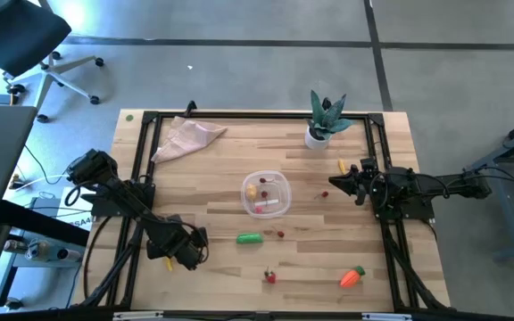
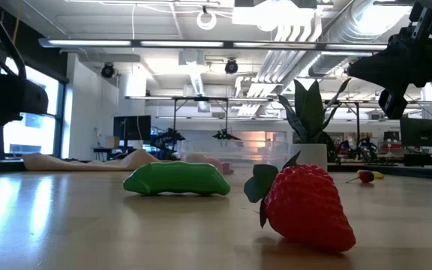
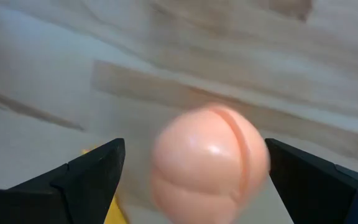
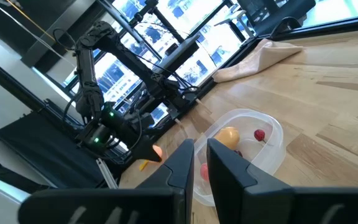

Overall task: Pick and placing Produce into tupperware
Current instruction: Put the orange peach into the transparent bin

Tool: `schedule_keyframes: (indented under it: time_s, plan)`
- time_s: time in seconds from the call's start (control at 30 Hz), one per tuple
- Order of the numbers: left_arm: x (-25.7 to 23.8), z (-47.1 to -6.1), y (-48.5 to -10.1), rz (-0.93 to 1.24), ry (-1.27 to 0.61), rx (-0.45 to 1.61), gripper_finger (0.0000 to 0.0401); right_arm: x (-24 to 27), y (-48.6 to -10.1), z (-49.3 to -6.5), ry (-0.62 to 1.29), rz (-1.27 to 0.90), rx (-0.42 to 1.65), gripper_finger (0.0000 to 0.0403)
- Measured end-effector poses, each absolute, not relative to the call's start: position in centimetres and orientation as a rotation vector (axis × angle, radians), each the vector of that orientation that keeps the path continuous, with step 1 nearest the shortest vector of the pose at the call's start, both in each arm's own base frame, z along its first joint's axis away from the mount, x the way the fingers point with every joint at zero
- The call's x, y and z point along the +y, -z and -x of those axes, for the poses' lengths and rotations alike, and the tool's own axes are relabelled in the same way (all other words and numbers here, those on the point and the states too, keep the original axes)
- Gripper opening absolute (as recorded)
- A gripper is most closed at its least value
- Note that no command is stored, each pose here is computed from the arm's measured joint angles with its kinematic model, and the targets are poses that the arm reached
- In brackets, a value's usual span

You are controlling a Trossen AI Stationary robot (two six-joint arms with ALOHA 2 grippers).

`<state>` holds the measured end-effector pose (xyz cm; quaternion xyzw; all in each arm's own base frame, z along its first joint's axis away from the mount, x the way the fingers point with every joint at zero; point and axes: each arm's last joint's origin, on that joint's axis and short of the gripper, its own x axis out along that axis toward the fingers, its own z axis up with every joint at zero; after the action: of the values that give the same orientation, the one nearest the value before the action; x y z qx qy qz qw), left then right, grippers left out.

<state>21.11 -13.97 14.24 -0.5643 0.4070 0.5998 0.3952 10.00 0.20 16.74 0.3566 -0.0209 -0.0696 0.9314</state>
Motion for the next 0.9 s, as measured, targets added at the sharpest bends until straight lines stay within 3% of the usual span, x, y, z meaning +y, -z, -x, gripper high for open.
schedule_keyframes:
  time_s: [0.7, 0.9]
  plan:
    - [-13.85, -20.83, -13.94, 1.407, -1.472, 1.098, 0.0371, 0.21, -16.73, -10.00, 0.142, -0.730, -0.043, 0.0036]
    - [-13.75, -21.05, -13.94, 1.425, -1.466, 1.090, 0.0336, 0.21, -16.74, -10.00, 0.142, -0.730, -0.043, 0.0036]
